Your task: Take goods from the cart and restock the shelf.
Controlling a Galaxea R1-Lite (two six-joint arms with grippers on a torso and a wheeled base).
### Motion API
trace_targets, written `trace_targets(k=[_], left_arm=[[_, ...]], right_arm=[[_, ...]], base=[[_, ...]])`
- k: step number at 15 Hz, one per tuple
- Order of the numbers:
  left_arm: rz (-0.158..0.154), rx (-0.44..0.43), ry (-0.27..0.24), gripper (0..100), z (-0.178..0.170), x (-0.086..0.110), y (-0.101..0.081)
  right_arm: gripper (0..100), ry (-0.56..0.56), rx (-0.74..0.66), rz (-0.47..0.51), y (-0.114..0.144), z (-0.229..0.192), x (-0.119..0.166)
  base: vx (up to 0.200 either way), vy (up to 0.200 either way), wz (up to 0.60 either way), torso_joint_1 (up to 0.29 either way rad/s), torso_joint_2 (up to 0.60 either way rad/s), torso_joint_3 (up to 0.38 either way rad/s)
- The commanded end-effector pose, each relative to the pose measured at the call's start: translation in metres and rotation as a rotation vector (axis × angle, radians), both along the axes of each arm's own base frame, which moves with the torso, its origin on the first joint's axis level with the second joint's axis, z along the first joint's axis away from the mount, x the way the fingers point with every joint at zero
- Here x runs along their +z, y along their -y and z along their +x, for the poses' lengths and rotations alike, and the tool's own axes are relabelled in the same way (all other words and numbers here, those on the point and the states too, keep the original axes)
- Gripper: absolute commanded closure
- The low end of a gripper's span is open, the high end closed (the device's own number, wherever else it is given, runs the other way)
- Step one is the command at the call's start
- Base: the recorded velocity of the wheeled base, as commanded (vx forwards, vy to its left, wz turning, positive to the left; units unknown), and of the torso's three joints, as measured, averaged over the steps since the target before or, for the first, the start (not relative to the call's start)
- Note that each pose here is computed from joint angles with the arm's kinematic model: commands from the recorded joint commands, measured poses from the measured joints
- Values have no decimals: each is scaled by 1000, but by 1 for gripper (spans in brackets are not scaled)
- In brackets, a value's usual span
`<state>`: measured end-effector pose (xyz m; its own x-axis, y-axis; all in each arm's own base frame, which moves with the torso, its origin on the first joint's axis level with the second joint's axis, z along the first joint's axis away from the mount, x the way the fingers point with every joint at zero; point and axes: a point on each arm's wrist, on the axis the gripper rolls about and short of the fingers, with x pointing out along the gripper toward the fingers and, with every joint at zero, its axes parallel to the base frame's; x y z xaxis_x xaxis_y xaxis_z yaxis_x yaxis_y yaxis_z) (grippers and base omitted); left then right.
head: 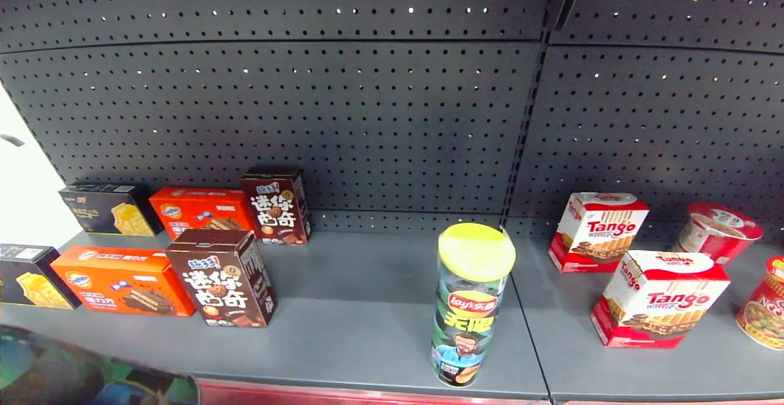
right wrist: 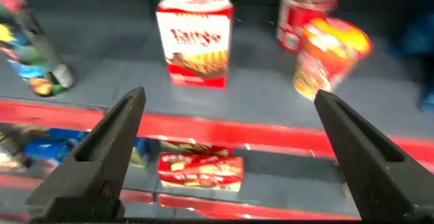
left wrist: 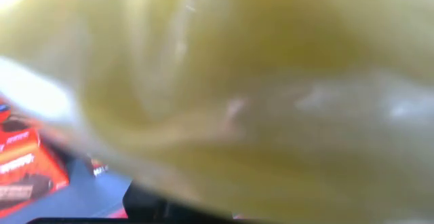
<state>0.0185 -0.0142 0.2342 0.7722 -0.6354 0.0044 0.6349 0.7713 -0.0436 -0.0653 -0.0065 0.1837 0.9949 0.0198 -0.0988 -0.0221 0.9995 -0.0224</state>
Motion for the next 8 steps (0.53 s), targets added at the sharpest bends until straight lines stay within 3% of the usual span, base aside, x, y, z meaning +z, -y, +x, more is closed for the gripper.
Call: trace_targets(k=[1, 3, 6, 7, 8], left_arm=[[4, -28, -99, 100, 46, 1, -1], [47, -67, -127, 100, 72, -2, 2], [67, -142, -167, 100, 102, 3, 11], [93, -179, -166, 100, 118, 3, 18], [121, -200, -127, 100, 136, 4, 23]], right_arm=[[0, 59, -39, 3, -2, -14, -10], [0, 64, -52, 2, -3, -19, -15], [0, 75, -78, 1, -6, -23, -22], [0, 77, -75, -5, -6, -22, -26], [0, 87, -78, -7, -5, -24, -28]], base=[[0, 0, 0, 0, 0, 0], [0, 0, 0, 0, 0, 0], [0, 0, 0, 0, 0, 0], [0, 0, 0, 0, 0, 0], [0, 0, 0, 0, 0, 0]])
